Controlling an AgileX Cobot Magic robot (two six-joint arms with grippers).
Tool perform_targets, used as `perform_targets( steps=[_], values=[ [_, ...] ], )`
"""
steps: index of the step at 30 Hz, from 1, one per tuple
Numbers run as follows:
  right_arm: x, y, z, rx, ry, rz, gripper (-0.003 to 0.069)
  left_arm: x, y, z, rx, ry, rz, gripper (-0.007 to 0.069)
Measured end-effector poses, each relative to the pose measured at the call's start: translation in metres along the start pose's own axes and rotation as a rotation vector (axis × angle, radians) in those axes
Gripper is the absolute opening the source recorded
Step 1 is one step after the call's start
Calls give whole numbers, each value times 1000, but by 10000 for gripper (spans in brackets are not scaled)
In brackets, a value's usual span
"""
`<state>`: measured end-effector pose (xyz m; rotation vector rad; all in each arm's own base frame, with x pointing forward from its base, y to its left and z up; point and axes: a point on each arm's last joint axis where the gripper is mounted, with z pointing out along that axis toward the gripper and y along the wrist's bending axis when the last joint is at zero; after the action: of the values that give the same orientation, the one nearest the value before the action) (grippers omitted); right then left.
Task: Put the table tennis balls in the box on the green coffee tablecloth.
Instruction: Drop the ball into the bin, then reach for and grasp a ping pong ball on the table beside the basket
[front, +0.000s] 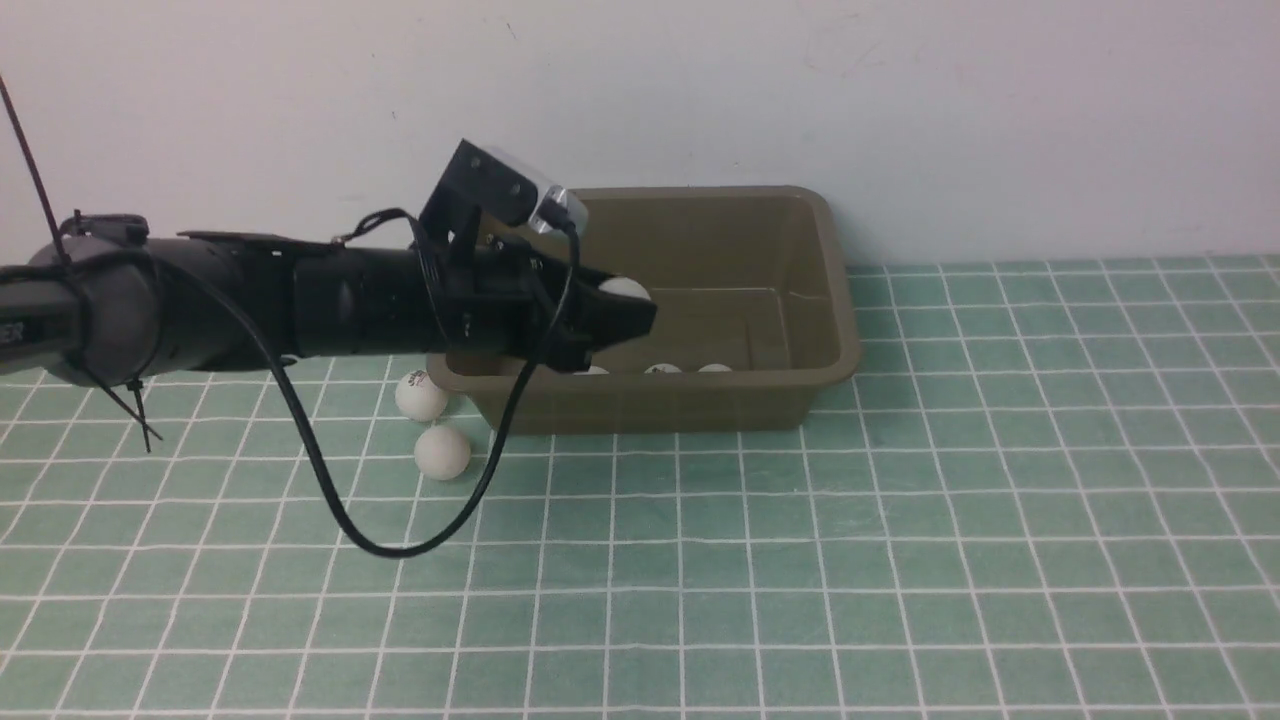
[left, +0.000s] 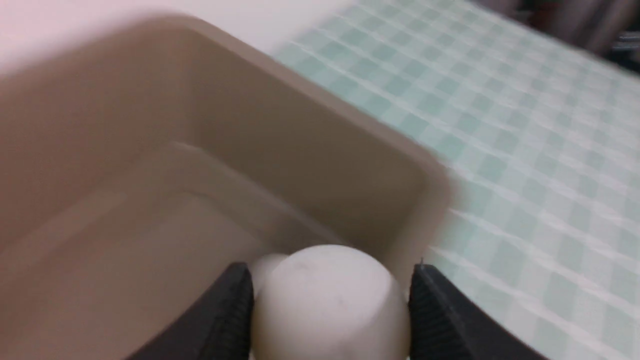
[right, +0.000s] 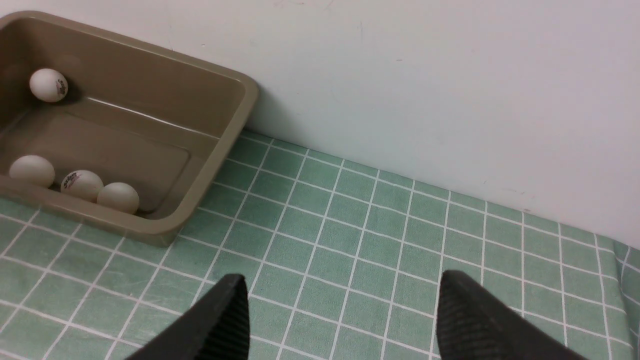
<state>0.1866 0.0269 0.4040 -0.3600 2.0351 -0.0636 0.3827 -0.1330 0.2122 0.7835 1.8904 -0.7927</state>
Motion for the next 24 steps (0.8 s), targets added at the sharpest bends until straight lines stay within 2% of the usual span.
perform_targets(
  steps=[3,6,12,17,19,21,24],
  values=[
    [0,0,0,-1,3,0,461,-14,20,-1,-177,3,61,352],
    [0,0,0,-1,3,0,461,-17,33,-3,-266,16,86,352],
    [0,0,0,-1,3,0,461,-8,42,2,-271,45,152,371],
    [0,0,0,-1,3,1,461,-10,40,1,-256,32,104,517],
    [0,0,0,-1,3,1,461,-16,37,-4,-272,33,92,533],
    [0,0,0,-1,3,1,461,-29,32,-17,-296,49,139,532],
    [0,0,0,-1,3,1,461,-47,25,-45,-325,62,168,501]
  ],
)
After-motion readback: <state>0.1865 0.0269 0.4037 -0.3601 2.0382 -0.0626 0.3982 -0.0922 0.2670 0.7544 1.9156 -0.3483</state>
